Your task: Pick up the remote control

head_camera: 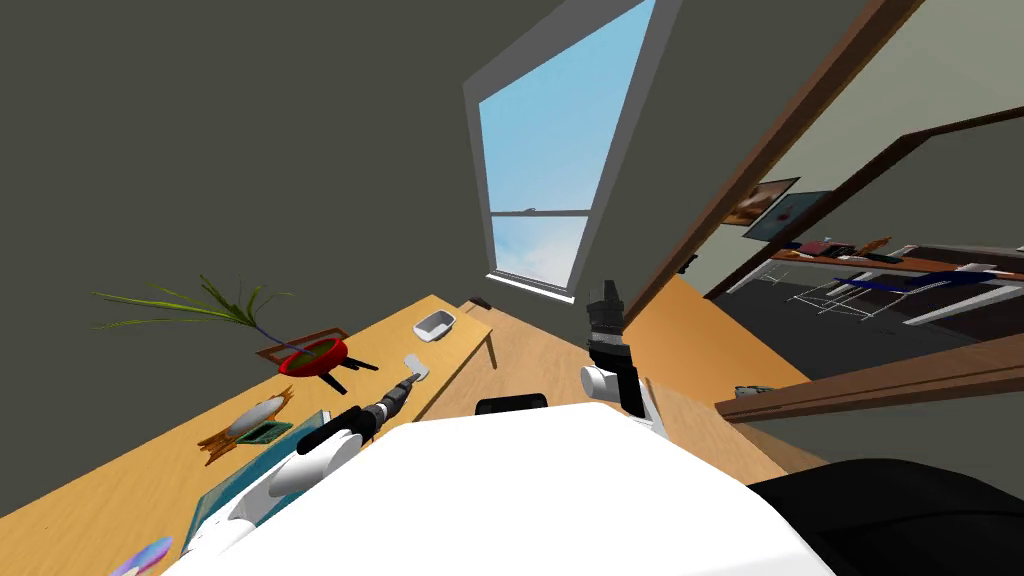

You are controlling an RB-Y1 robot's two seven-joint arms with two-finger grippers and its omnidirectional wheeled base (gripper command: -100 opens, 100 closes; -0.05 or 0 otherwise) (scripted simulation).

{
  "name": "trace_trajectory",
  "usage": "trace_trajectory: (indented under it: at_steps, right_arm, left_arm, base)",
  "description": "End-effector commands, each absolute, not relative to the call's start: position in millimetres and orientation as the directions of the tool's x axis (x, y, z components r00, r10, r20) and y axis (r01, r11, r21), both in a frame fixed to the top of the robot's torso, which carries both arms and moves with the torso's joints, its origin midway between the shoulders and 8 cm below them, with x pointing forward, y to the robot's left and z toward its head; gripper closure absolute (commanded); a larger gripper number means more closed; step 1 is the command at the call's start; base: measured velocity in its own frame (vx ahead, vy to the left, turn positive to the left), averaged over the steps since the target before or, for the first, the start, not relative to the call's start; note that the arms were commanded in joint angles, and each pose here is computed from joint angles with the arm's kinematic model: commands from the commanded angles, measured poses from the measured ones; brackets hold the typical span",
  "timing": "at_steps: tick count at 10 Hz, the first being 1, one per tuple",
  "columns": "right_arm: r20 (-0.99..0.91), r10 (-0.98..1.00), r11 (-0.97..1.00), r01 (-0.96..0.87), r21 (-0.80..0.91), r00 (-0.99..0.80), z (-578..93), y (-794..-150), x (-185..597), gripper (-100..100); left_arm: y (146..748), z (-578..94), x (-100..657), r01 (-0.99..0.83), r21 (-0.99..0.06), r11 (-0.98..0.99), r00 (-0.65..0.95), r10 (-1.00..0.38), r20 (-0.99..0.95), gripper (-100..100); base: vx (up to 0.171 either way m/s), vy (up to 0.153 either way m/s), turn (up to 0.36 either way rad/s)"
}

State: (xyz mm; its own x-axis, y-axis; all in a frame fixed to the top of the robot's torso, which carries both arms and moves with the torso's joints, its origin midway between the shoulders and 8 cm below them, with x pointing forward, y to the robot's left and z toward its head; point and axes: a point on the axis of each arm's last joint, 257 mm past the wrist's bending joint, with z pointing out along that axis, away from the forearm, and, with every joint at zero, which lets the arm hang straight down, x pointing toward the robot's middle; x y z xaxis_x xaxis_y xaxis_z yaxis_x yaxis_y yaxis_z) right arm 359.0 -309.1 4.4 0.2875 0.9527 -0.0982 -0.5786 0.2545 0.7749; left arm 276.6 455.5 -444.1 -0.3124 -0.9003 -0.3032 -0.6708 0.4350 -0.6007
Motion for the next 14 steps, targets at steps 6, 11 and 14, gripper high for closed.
trace_trajectory:
  at_steps: [6,11,14]
  right_arm:
    - [-0.098,0.953,0.255,-0.578,0.775,0.288,4,-309,359,0]
    - [-0.098,0.953,0.255,-0.578,0.775,0.288,4,-309,359,0]
    - [-0.098,0.953,0.255,-0.578,0.775,0.288,4,-309,359,0]
  left_arm:
    - [521,-503,143,-0.891,-0.329,0.313,-0.263,-0.946,-0.19,-100]
    - [546,-515,71,-0.956,-0.189,0.226,-0.197,-0.968,-0.156,-100]
    - [560,-519,16,-0.985,-0.088,0.151,-0.137,-0.98,-0.142,-100]
  base:
    - [0.072,0.059,-0.44]
    - [0.054,0.062,-0.26]
    - [0.058,0.088,-0.308]
